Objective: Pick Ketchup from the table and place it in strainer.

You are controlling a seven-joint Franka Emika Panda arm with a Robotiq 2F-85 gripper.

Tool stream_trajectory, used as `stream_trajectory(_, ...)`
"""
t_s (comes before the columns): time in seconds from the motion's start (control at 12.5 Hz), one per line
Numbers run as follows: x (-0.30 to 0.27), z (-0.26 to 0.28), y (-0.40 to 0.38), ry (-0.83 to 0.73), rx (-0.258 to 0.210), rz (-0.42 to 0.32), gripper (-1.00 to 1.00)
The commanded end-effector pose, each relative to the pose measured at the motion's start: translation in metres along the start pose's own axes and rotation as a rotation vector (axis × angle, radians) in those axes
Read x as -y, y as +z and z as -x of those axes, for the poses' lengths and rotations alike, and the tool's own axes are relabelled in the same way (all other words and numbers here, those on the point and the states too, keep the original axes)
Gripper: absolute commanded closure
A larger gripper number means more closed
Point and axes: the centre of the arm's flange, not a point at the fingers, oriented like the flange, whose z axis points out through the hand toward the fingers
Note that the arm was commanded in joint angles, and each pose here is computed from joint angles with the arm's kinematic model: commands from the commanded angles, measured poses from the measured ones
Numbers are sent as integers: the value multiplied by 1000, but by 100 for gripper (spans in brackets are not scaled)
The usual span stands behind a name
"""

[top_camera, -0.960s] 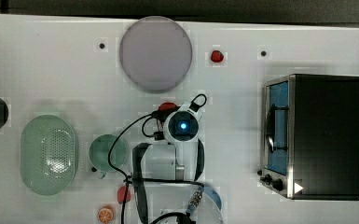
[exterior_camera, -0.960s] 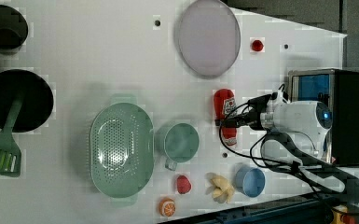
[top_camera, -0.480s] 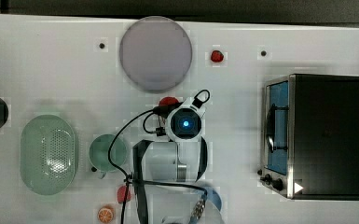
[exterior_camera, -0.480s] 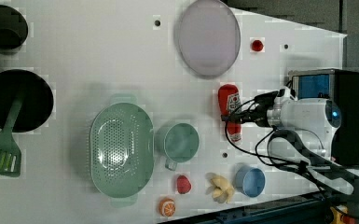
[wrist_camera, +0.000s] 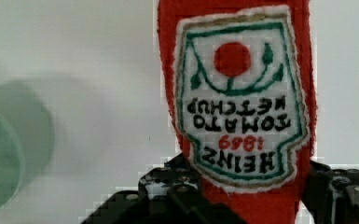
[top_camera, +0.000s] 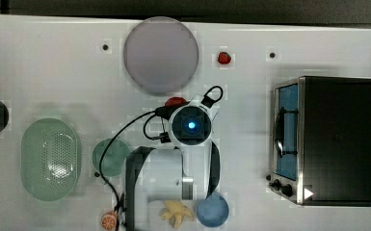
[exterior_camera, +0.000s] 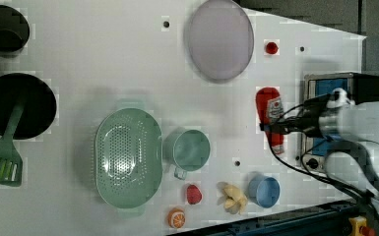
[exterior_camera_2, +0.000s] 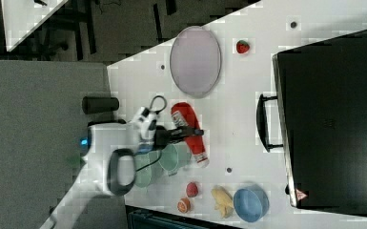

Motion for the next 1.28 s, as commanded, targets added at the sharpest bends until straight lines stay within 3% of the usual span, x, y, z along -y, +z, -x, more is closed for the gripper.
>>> stream_trajectory(0.08, 45, -8, -77, -3, -51, 40, -21)
stream_trajectory(0.24, 81, -2, -106, 22, -33, 61, -21)
stream_trajectory(0.48, 147, -2, -128, 56, -74, 76, -21)
stream_trajectory(0.88, 259, 9, -108, 200, -83, 52, -21)
stream_trajectory(1.28, 330, 6, -71, 288, -128, -68, -21)
